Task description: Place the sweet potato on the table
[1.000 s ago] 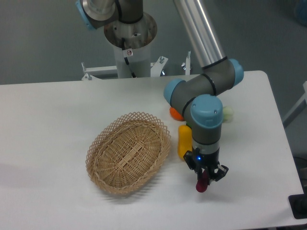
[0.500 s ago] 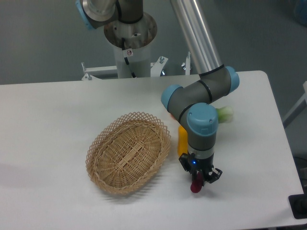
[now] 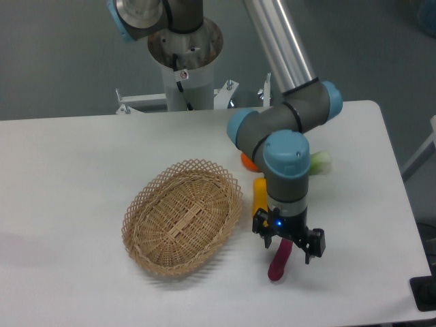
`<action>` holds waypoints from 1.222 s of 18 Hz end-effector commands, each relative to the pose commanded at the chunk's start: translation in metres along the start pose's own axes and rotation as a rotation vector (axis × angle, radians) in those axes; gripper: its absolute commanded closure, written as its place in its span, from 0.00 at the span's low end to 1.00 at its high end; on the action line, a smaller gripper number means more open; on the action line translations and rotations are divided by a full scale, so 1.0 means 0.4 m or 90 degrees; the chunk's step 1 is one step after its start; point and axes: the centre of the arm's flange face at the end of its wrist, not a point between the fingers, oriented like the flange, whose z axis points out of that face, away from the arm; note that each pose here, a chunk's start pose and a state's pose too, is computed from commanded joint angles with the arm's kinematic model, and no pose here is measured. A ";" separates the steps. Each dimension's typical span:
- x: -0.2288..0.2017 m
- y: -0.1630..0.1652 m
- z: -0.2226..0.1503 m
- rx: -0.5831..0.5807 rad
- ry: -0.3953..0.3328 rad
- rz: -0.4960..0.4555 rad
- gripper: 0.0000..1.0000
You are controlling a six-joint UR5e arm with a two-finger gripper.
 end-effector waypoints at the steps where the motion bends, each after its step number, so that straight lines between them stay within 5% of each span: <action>1: -0.004 0.000 -0.025 -0.003 -0.012 -0.003 0.00; 4: -0.037 0.006 -0.114 -0.036 -0.084 0.017 0.00; 9: -0.090 0.043 -0.222 -0.043 -0.111 0.082 0.00; 18: -0.176 0.233 -0.367 -0.120 -0.001 0.296 0.00; 22: -0.224 0.332 -0.409 -0.105 0.047 0.346 0.00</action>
